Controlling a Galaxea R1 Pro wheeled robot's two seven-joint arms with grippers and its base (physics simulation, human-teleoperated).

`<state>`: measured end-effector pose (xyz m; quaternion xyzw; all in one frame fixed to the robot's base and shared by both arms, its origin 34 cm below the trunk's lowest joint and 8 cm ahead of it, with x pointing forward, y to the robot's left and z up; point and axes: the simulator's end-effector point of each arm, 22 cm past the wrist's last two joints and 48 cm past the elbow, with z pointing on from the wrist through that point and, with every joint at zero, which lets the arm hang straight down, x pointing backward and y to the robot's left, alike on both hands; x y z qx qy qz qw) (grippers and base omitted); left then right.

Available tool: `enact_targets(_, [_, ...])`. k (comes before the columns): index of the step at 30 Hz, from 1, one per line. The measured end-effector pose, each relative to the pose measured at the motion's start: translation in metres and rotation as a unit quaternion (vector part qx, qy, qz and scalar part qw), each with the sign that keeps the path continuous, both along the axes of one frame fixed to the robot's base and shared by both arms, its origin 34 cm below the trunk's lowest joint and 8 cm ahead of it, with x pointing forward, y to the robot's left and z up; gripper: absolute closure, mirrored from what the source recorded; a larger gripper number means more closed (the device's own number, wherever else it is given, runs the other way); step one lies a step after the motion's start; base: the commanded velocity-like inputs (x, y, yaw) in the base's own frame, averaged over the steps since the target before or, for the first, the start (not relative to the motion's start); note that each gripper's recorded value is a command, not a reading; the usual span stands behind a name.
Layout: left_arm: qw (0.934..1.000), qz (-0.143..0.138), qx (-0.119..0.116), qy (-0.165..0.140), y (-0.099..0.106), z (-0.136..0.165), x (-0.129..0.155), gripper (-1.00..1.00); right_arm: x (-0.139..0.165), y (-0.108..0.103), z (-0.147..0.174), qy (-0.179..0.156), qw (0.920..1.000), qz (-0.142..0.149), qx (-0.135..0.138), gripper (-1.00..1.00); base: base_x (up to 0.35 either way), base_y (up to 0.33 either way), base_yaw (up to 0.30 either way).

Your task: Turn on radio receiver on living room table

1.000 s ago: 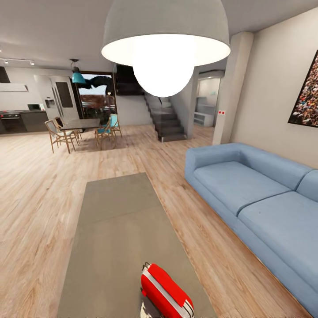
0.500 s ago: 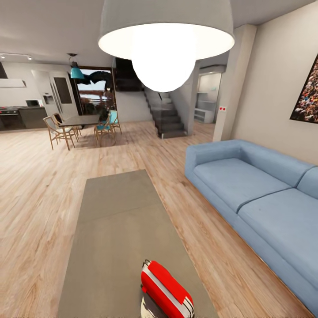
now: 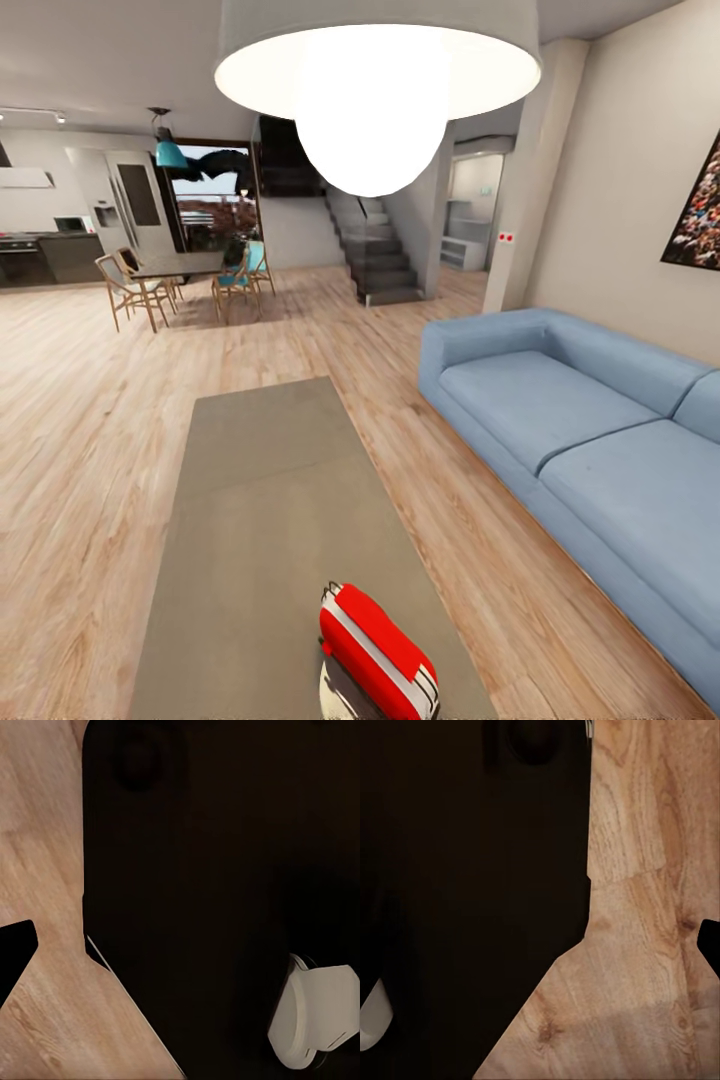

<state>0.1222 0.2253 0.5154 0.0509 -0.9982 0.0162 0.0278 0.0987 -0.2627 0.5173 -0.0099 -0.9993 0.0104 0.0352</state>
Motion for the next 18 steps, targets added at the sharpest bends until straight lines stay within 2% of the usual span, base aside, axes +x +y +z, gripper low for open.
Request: enact_targets(18, [0.9999,0.0,0.0,0.014,0.0,0.001,-0.011,-1.0,-0.011,0.0,0.001,0.015,0.9999,0.0,0.0,-1.0,0.0,0.0,0.0])
